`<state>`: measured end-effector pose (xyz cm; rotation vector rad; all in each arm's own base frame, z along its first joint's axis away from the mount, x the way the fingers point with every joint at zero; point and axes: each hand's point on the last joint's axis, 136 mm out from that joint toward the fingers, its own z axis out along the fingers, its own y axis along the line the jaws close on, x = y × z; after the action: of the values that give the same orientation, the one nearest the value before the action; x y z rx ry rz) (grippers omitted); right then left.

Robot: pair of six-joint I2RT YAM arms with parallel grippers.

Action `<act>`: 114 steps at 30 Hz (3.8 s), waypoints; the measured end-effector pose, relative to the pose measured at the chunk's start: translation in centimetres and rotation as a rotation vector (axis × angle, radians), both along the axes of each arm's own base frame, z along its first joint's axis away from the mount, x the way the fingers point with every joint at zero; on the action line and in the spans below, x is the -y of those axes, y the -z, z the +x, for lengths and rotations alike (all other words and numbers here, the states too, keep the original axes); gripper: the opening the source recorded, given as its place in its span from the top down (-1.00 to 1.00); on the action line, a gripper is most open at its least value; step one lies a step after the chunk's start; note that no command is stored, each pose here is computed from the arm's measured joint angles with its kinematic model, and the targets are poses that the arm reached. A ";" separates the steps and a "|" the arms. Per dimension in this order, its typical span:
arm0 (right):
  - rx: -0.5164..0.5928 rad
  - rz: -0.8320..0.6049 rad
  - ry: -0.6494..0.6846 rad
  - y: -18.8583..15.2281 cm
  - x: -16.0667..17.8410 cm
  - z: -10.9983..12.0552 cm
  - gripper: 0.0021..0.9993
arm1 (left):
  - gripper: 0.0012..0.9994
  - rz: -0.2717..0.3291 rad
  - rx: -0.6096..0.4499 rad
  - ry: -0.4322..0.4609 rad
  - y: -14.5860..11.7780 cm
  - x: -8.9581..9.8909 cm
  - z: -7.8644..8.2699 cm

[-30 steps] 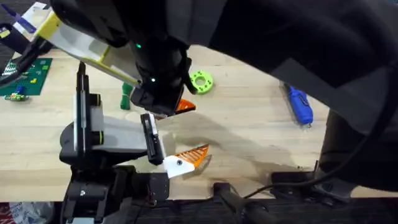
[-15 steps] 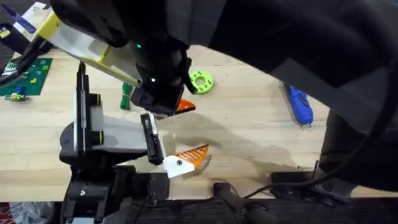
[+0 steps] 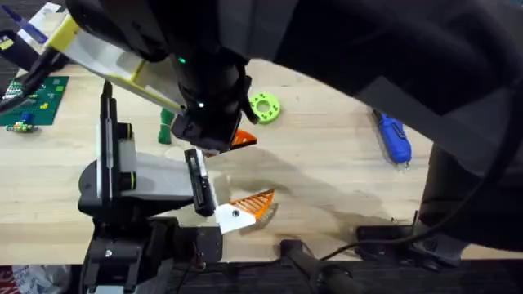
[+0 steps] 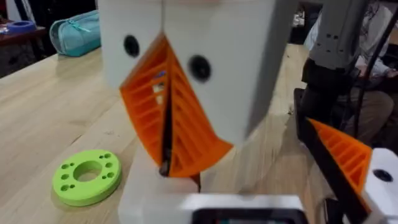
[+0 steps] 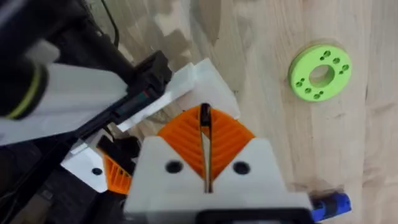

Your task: Pick up the gripper from the table and insert it into the empty holder that is missing its gripper. Then pick up a screw, insert it into the mounting hole, and use the screwdriver to tighten it. Finally, clean up the table by picking up the vegetable and placing it into the bucket.

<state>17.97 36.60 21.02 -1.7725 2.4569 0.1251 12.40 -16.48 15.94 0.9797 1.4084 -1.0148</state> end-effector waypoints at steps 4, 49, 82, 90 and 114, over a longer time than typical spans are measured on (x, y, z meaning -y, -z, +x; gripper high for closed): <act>0.001 0.002 -0.002 0.0 -0.1 0.0 0.04 | -0.98 0.000 0.000 0.000 0.0 0.0 0.0; 0.052 0.082 0.041 -4.9 3.4 0.9 -0.97 | -0.97 0.000 0.001 -0.001 0.0 0.0 0.0; 0.137 0.235 0.045 -11.4 6.9 -1.0 -0.97 | -0.97 0.000 0.001 -0.001 0.0 0.0 0.0; 0.156 0.271 0.045 -12.7 7.6 -1.5 -0.97 | -0.97 0.000 0.001 -0.001 0.0 0.0 0.0; 0.156 0.271 0.045 -12.7 7.6 -1.5 -0.98 | 0.99 0.003 0.008 -0.001 0.0 0.0 0.0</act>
<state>16.51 28.98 33.73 -1.5518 2.2465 0.2894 12.43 -16.47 15.93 0.9839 1.4037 -1.0073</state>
